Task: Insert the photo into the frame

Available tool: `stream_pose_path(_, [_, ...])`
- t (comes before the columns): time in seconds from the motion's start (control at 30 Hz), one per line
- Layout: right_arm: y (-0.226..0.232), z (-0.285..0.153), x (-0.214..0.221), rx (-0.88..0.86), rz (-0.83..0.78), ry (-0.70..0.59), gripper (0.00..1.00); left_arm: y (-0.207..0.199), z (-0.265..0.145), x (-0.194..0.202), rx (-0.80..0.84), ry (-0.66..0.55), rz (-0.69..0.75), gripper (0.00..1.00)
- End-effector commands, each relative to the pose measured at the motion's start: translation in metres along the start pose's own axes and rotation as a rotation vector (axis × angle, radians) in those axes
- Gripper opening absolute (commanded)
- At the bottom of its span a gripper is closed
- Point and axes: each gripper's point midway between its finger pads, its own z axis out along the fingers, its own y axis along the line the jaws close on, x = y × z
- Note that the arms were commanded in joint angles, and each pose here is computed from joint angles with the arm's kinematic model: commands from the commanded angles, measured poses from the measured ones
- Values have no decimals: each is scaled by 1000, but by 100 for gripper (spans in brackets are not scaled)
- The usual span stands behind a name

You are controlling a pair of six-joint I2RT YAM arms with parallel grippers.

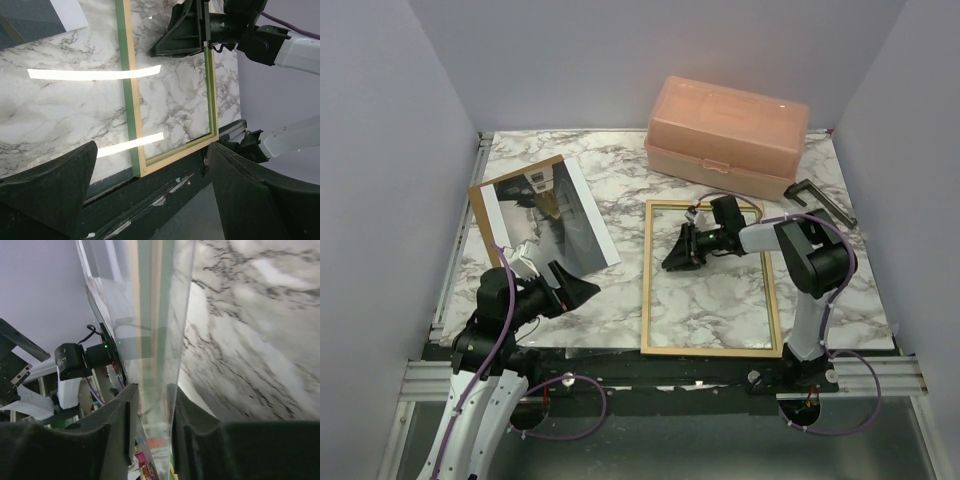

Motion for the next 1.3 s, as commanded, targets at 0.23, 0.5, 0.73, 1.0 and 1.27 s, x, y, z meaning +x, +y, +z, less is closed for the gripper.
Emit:
stream_pose_path(0.23, [30,-4,-5,-52,-53,-22,11,-3,0,3,28,8,11,94])
stream_pose_path(0.5, [71,-32,-7,-20,-141,-99,0,-3,-1,4,28,15,6,94])
stream_pose_path(0.73, [128,-82,-18,110,-288,-220,0,-1,2,9,17,61,-2,94])
stream_pose_path(1.0, [205,-152,-28,203,-413,-452,0,14,15,13,-59,134,-45,94])
stream_pose_path(1.27, [247,-203,-21,252,-476,-630,0,33,34,32,-240,279,-21,93])
